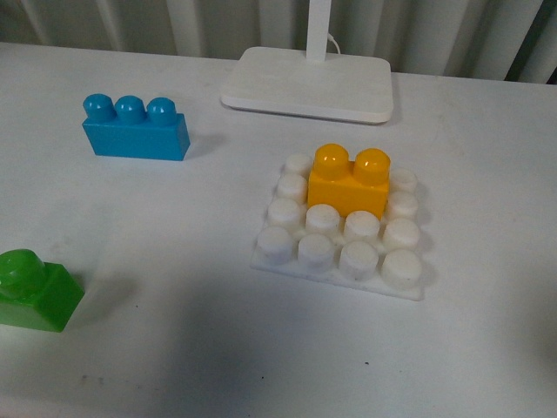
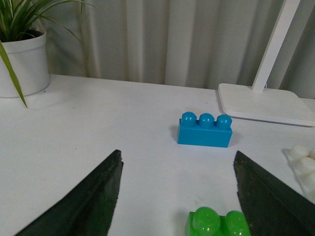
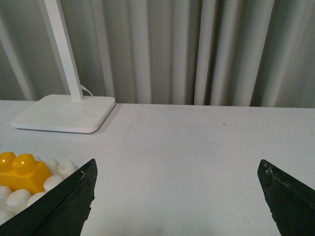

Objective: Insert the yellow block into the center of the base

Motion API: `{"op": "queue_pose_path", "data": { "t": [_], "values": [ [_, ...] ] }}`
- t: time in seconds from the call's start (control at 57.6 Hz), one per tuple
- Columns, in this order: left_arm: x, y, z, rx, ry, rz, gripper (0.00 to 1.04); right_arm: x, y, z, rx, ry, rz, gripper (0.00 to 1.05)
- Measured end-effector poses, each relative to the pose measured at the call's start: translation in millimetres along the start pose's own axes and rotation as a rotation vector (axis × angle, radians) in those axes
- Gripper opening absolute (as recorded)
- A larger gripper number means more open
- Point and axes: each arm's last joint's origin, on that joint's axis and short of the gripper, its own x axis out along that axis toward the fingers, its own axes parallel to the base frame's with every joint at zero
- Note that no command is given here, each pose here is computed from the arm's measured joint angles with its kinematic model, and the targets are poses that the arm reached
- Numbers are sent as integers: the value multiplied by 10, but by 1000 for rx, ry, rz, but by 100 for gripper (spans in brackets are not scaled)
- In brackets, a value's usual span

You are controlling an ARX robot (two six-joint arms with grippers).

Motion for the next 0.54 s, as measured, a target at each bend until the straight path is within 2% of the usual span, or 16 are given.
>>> {"op": "queue_pose_path", "data": {
  "t": [0.156, 0.539],
  "values": [
    [0, 0, 0, 0, 0, 0, 100, 0, 0, 0, 0, 0, 0, 96],
    [0, 0, 0, 0, 0, 0, 98, 0, 0, 0, 0, 0, 0, 96]
  ]
}}
